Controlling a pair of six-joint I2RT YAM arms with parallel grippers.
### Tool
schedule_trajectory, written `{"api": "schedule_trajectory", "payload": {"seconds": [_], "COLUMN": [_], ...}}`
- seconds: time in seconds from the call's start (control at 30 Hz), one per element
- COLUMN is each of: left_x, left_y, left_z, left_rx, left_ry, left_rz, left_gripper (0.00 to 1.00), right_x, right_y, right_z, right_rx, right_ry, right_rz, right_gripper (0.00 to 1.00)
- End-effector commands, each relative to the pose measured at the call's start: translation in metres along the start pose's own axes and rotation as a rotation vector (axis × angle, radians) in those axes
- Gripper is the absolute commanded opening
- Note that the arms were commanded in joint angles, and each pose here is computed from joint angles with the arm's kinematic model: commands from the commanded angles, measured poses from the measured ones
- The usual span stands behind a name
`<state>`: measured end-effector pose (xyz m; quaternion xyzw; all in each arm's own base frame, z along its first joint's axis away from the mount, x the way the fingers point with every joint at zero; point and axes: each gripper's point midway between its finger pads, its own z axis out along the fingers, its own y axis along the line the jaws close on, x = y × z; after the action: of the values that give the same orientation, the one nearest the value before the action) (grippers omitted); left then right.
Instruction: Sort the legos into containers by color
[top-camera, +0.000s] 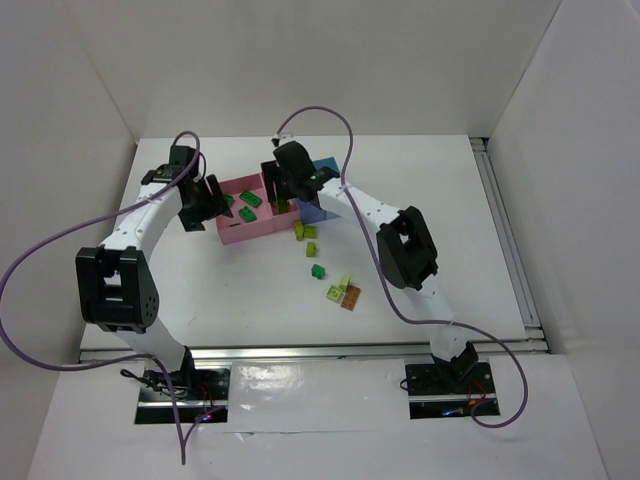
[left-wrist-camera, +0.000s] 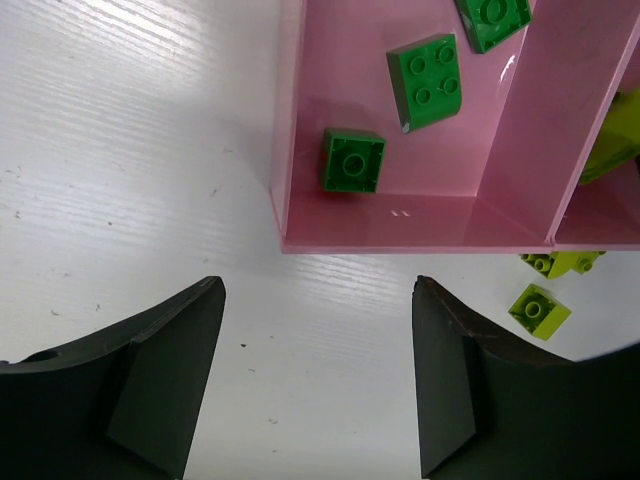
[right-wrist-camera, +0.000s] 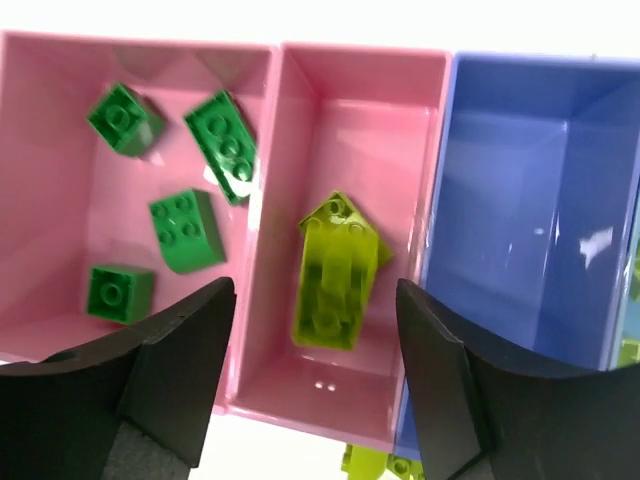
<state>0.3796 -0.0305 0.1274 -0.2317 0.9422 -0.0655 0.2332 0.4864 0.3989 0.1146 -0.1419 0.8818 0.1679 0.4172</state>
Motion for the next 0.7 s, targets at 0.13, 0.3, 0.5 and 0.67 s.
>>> {"api": "schedule_trajectory", "payload": {"seconds": [0.13,0.3,0.5,0.67], "left_x": [-0.016,-0.021,-0.022,-0.018], "left_y": [-0.011,-0.006,-0.007,-0.011], "left_z": [-0.016,-0.020,-0.023,-0.020], "left_rx": [0.055,0.024,0.037,0.045], "left_ry": [-0.063,-0.081,-0.085,-0.069], "left_rz": [0.018,0.037,0.048,0.056], "left_gripper": [0.80,0.80,0.79,0.79], "right_x": [-0.091,-0.035,0.083,0.163], "right_y": [0.004,-0.046,-0.107,-0.107], "right_z": [-0.069,-0.125,-0.207,-0.247], "right_rx": [-0.005,0.161,0.342,0.329], "right_ry": [-0.247,-0.211,-0.023,0.146], "right_rz": [0.041,0.118,0.257,0.328], "right_gripper": [0.66,0.61,0.62,0.62]}}
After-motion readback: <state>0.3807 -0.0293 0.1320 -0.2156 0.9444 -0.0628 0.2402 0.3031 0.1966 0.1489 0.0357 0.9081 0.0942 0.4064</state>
